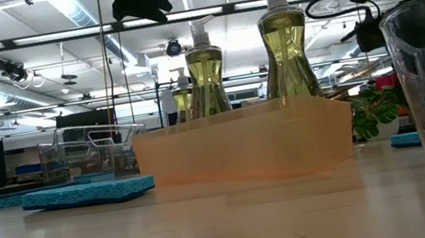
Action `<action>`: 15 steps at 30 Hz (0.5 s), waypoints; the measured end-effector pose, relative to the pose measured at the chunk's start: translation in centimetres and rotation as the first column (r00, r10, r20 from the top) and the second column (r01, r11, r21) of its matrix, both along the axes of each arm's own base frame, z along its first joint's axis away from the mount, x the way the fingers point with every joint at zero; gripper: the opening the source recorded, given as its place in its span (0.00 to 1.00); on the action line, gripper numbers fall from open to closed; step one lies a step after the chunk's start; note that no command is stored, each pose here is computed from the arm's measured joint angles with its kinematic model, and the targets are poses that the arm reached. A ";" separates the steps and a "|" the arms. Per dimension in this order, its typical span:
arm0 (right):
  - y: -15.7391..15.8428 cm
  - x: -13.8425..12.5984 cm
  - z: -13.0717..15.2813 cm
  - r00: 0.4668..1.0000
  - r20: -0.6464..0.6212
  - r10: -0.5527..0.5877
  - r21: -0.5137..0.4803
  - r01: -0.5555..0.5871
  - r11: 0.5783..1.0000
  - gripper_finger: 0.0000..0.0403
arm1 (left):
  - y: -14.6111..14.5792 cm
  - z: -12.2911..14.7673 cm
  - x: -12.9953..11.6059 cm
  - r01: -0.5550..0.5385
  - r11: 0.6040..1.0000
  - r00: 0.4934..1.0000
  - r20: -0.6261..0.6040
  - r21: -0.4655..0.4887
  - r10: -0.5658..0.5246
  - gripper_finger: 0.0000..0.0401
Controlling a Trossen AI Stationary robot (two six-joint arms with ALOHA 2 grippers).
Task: Pick & Place Kitchen Sink Supplies
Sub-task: Put the blue sponge into the top transparent bin
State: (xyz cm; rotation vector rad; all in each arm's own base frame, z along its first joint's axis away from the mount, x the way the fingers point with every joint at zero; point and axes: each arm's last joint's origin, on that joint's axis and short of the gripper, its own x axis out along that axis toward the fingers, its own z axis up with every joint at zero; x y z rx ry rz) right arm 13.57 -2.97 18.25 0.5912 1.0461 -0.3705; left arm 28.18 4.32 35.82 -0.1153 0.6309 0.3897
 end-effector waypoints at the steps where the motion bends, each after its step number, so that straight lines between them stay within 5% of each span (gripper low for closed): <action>1: 0.0 0.0 -0.2 1.000 0.006 -0.004 -0.011 0.004 1.000 0.48 | 0.0 0.0 0.0 0.002 1.000 1.000 0.000 0.002 -0.002 0.48; 15: 0.7 -0.5 -2.5 0.997 -0.038 -0.067 -0.024 0.066 0.998 0.48 | 0.0 0.0 0.0 0.000 1.000 1.000 0.000 0.000 0.000 0.48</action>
